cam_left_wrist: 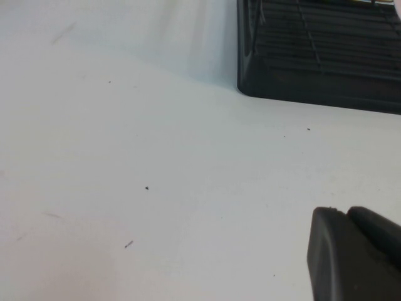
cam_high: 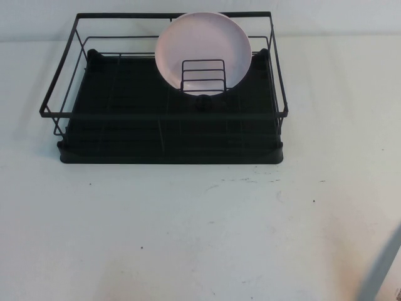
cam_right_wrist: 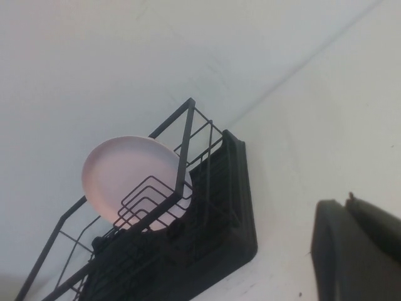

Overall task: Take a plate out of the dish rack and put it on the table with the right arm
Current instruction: Grasp the plate from the shelf

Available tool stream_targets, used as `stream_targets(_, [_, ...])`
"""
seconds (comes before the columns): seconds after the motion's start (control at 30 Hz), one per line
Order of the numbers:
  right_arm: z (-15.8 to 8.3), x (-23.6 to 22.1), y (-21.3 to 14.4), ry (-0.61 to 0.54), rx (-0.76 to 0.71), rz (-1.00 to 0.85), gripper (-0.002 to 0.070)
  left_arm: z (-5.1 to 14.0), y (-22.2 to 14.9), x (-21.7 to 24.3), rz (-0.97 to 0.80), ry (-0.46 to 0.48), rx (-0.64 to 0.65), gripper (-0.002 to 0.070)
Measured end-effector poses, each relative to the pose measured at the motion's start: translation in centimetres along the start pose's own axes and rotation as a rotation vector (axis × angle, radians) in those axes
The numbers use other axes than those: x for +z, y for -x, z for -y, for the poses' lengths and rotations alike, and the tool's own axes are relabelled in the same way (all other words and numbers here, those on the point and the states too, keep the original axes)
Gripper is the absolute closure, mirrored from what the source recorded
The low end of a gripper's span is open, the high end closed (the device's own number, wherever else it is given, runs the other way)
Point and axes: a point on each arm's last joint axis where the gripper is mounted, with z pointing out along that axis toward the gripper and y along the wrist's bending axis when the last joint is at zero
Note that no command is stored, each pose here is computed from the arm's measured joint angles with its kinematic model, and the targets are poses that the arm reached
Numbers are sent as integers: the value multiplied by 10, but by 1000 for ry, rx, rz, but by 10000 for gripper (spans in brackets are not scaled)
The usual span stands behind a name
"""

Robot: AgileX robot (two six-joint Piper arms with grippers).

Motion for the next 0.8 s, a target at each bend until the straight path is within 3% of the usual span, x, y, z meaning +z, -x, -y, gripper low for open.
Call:
stream_targets(0.17, [-4, 1, 2, 9, 24, -19, 694, 0, 0, 0, 0, 0, 0, 679])
stream_targets(0.43, [-43, 27, 30, -13, -78, -221, 694, 0, 0, 0, 0, 0, 0, 679])
stream_targets(0.8, [-94, 156, 75, 15, -251, -587, 694, 0, 0, 0, 0, 0, 0, 679])
